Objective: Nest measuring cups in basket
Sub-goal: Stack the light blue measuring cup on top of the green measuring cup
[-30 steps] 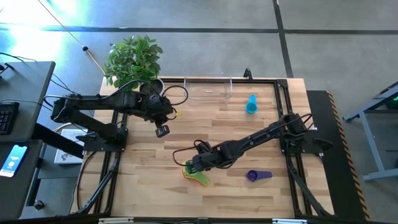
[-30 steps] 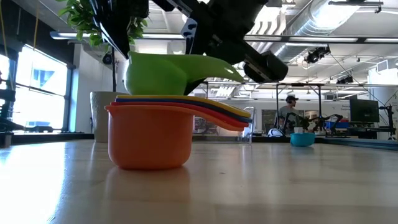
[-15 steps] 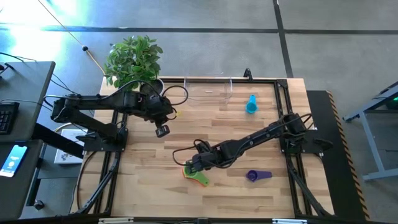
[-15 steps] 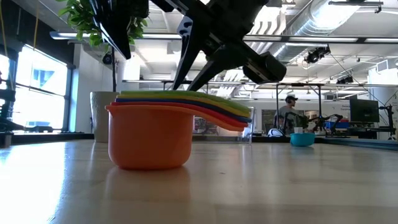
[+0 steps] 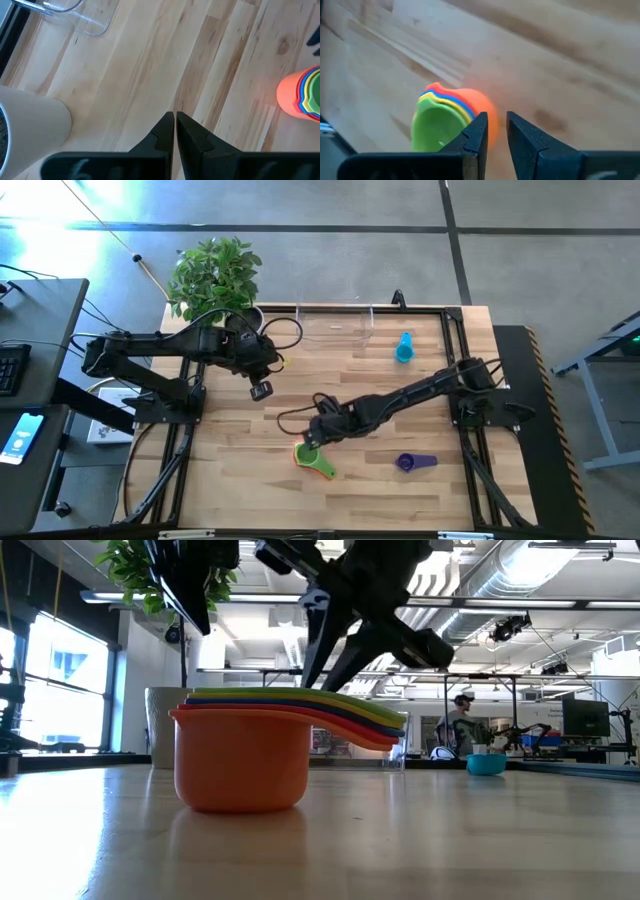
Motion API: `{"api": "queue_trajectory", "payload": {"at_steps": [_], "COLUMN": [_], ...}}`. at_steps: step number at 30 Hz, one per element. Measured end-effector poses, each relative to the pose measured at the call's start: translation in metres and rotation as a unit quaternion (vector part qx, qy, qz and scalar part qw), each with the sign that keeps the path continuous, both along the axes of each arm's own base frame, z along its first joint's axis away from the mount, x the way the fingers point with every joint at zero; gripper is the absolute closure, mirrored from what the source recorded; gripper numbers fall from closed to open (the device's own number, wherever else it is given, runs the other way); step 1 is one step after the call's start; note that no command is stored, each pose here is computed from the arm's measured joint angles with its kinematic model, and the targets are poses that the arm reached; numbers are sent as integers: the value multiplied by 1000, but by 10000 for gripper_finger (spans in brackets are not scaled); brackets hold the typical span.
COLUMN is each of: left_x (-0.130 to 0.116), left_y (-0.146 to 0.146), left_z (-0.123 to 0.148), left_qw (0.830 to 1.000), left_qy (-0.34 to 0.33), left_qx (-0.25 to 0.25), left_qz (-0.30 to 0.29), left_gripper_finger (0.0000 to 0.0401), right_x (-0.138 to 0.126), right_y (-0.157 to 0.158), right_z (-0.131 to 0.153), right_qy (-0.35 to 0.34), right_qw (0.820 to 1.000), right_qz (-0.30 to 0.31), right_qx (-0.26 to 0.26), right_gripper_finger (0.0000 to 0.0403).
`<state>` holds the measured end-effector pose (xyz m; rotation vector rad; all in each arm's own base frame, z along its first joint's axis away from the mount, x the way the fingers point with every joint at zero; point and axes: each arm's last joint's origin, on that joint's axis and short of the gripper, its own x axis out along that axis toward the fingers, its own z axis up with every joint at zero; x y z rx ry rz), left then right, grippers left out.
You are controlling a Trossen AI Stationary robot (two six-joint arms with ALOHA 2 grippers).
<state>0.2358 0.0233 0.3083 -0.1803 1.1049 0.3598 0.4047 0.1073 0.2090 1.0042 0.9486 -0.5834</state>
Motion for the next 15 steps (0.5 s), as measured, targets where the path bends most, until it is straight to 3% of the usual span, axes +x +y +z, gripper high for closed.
{"api": "queue_trajectory", "payload": {"at_steps": [8,15], "left_x": [-1,-1], "left_y": [0,0], "left_z": [0,0], "left_qw": [1000,1000], "left_qy": [4,5], "left_qx": [-2,-2], "left_qz": [0,0], "left_gripper_finger": [392,392], "right_x": [-20,-41], "right_y": [-26,-59], "right_z": [23,36], "right_qy": [55,135], "right_qw": [994,976], "right_qz": [72,141], "right_qx": [-54,-99], "right_gripper_finger": [341,341]}}
